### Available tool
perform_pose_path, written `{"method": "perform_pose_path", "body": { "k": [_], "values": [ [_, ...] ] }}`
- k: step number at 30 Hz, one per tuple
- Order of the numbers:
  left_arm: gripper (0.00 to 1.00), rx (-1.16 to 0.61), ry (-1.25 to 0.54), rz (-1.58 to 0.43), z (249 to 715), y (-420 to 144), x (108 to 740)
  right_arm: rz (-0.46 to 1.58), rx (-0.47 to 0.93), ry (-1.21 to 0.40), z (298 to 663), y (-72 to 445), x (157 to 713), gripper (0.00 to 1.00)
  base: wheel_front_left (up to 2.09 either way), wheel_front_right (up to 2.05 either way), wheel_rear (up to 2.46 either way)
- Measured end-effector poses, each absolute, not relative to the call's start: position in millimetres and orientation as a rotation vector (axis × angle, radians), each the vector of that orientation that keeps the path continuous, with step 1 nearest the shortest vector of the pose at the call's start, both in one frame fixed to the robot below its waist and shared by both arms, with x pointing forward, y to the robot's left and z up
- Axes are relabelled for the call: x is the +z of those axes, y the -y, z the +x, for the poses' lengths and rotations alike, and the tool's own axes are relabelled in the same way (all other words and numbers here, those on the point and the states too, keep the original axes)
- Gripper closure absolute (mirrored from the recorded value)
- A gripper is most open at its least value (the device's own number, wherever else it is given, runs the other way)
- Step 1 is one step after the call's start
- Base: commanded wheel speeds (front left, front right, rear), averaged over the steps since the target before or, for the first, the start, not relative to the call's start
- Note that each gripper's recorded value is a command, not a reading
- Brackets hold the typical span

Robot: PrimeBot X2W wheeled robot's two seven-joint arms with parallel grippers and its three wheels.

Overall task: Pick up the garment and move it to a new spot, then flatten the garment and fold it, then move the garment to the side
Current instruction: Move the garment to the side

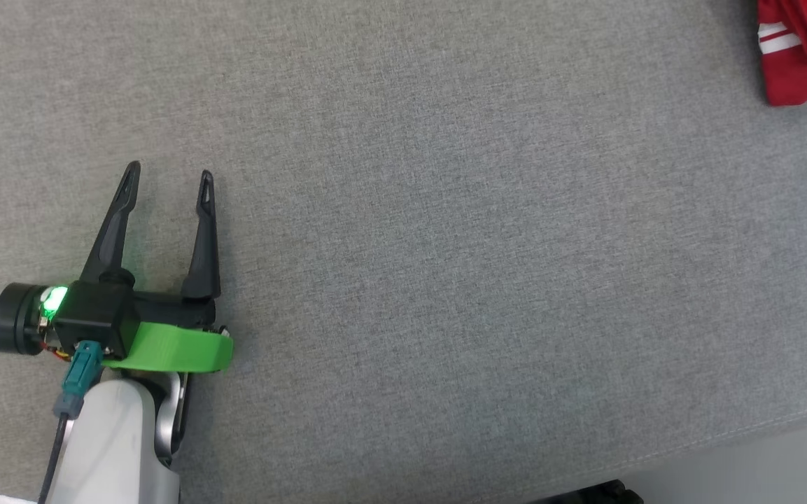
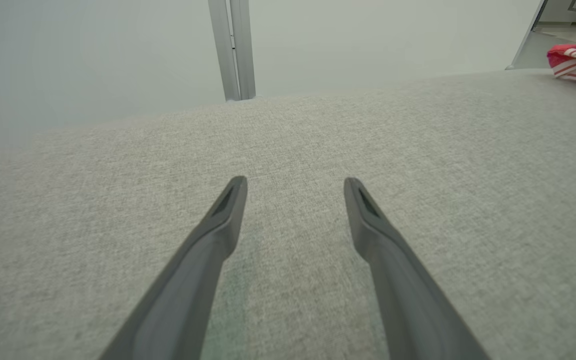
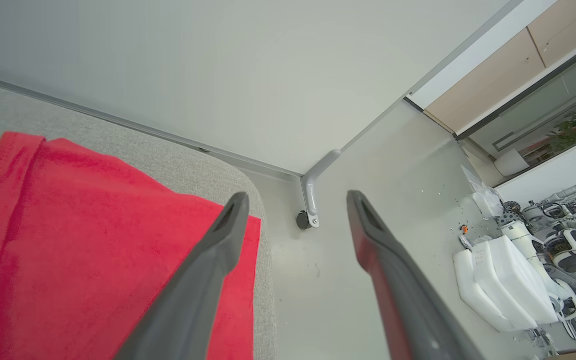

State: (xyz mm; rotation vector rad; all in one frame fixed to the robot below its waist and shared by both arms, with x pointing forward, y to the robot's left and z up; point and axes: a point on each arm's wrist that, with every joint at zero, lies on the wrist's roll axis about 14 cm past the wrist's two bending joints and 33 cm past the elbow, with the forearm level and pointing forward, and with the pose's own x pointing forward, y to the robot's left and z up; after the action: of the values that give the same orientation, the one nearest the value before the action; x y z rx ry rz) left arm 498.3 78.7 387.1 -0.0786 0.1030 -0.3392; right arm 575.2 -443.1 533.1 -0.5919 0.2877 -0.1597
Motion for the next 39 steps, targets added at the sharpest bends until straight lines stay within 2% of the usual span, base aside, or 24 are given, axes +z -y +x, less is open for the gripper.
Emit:
{"method": "perform_pose_path", "body": {
  "k": [7, 15, 26, 39],
  "values": [
    [0.00, -0.261, -0.090, -0.075, 480, -102, 409, -0.482, -0.041, -0.082, 584, 380, 576, 0.00, 0.00, 0.00, 0.00],
    [0.00, -0.143, -0.071, -0.062, 446, -142, 435, -0.335, 0.085, 0.068, 552, 306, 585, 0.00, 0.00, 0.00, 0.00],
    [0.00, -0.066, 0.001, -0.050, 409, -170, 473, -0.134, 0.155, 0.153, 486, 235, 570, 0.00, 0.00, 0.00, 0.00],
    [0.00, -0.016, 0.046, -0.054, 382, -187, 493, 0.035, 0.168, 0.160, 417, 194, 545, 0.00, 0.00, 0.00, 0.00]
  ]
}}
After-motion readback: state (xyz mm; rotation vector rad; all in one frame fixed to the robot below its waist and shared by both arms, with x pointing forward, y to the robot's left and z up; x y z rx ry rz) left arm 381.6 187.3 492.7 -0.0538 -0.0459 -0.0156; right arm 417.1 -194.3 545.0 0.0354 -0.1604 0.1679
